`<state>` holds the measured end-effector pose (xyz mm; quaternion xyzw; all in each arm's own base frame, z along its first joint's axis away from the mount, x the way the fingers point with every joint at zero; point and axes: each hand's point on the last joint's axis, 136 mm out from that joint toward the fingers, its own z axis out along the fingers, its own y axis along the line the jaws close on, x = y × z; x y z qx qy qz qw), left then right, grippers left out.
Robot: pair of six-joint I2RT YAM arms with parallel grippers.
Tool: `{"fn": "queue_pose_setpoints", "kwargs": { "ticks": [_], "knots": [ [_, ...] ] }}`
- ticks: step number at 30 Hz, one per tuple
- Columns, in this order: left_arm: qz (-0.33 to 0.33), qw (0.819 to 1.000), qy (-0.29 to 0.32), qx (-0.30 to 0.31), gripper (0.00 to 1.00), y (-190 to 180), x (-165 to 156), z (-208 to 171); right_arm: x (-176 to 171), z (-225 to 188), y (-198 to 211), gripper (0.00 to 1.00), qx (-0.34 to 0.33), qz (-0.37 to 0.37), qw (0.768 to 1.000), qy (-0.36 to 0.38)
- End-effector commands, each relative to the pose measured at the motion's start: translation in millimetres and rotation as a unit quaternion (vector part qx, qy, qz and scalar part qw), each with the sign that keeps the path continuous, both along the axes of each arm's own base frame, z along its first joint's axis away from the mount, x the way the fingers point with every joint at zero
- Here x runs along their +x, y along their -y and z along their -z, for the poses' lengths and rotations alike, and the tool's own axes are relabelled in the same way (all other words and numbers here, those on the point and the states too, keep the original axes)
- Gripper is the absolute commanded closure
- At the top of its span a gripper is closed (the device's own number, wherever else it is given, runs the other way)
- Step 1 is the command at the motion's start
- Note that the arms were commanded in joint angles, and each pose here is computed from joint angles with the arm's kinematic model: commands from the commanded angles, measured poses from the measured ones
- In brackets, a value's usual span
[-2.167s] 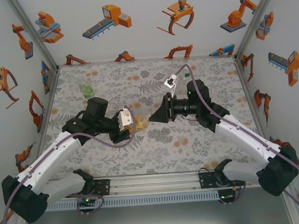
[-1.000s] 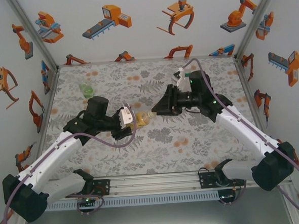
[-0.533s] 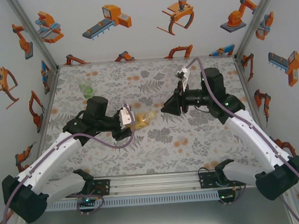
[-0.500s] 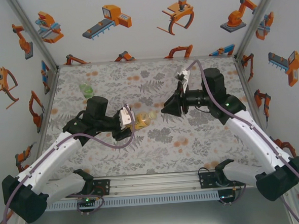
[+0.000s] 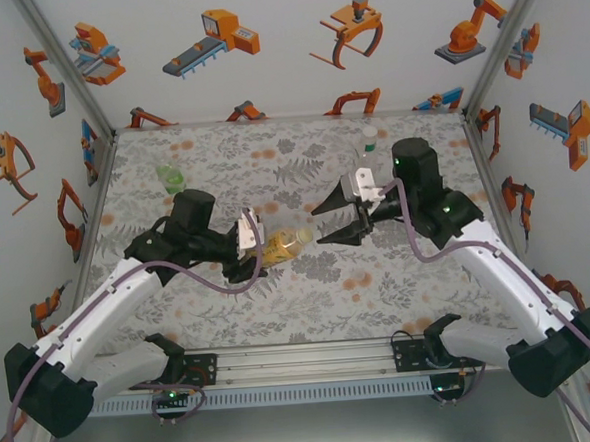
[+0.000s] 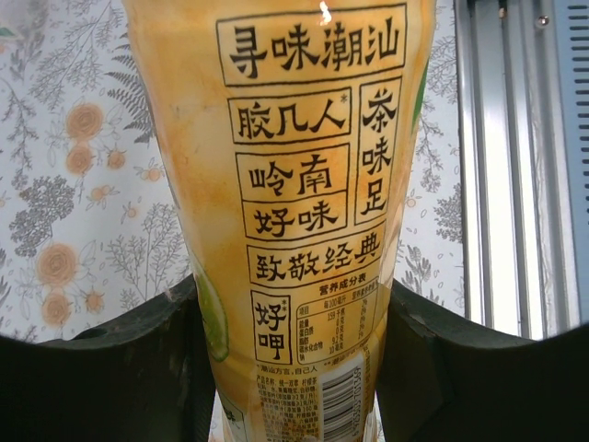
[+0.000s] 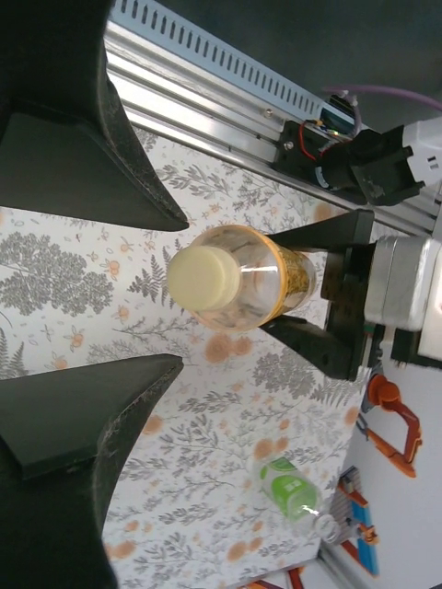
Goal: Screw on the bottle caps
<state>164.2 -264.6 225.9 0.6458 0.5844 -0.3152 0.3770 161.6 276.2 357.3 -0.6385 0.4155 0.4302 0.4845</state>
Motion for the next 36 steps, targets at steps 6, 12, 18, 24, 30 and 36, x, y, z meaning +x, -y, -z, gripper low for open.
{"fn": "queue_pose_setpoints", "kwargs": {
  "ticks": [6,12,18,24,30,36],
  "knots": [
    [0.029,0.999,-0.012,-0.01,1.0,4,-9,-8,-15,10,-9,0.49,-0.008,-0.039,0.999,0.016],
    [0.03,0.999,-0.012,-0.011,1.0,4,-9,-9,-17,16,-14,0.53,-0.017,-0.042,0.999,0.009],
    [0.03,0.999,-0.013,-0.01,1.0,5,-9,-8,-16,21,-19,0.57,-0.022,-0.038,0.999,0.015],
    [0.03,0.999,-0.011,-0.011,1.0,4,-9,-10,-13,24,-20,0.61,-0.028,-0.03,0.999,0.016],
    [0.03,0.999,-0.008,-0.011,1.0,4,-10,-10,-11,24,-20,0.67,-0.034,-0.019,0.999,0.017],
    [0.01,1.0,0.008,-0.003,1.0,1,-3,-9,-1,21,-23,0.82,-0.036,0.022,0.998,-0.055]
  ]
}}
